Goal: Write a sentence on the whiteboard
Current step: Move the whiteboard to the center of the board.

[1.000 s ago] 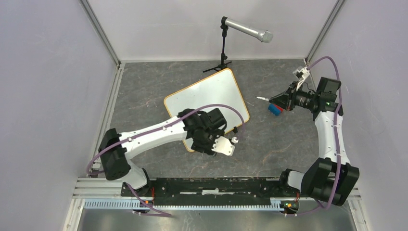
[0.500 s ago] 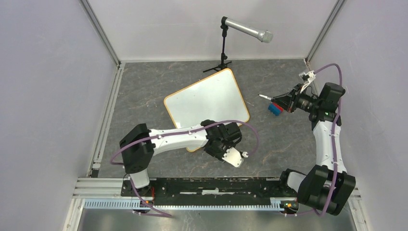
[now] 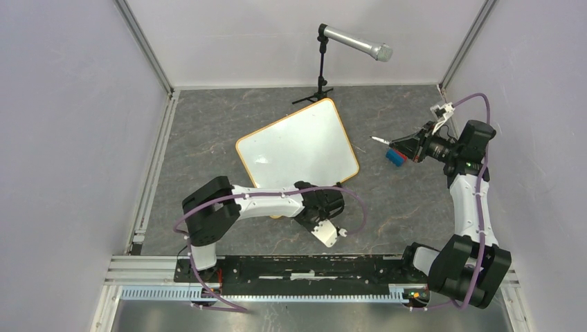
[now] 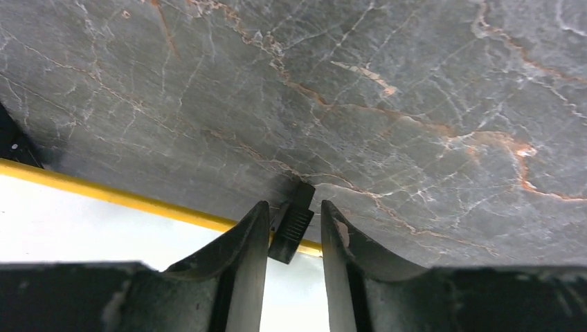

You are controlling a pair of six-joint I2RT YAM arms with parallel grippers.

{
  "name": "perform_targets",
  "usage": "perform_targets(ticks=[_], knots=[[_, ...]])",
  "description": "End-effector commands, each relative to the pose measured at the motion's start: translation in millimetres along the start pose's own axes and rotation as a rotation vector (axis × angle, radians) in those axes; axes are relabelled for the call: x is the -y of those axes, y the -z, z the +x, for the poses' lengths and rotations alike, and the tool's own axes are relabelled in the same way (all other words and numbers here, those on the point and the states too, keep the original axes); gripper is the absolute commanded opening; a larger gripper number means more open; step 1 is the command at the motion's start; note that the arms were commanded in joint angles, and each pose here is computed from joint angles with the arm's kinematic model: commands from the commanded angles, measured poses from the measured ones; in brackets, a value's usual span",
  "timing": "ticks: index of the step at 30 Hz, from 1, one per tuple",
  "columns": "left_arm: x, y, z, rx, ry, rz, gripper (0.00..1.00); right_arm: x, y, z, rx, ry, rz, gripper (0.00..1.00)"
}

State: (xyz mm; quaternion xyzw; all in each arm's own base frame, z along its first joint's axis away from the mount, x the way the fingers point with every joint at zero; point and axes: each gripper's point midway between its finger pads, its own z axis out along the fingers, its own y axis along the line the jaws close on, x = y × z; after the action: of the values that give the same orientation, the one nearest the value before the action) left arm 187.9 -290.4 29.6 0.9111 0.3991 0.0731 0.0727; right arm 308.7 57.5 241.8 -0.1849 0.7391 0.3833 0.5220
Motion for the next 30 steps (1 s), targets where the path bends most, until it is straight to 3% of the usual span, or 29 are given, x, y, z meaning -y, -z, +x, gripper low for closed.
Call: perform_targets(ticks=[1,11,22,30], knots=[[-12.8,-6.4,4.6,-0.046,-0.106,-0.036,0.37,-3.3,0.0,-3.0,0.014,0.008,-0.03,0.0],[-6.5,-4.3,-0.5,-0.056,-0.195,0.007,0.08,-3.0,-0.5,-2.6,0.011,0.001,-0.038,0.0],[28.2,7.3,-49.8,-0.034,-0.346,0.003,0.03,-3.9,0.3,0.5,-0.008,0.01,-0.047,0.0],[52.5,11.8,-56.6,-0.05,-0.398,0.037,0.02,-7.3,2.3,3.3,-0.03,0.024,-0.056,0.0]])
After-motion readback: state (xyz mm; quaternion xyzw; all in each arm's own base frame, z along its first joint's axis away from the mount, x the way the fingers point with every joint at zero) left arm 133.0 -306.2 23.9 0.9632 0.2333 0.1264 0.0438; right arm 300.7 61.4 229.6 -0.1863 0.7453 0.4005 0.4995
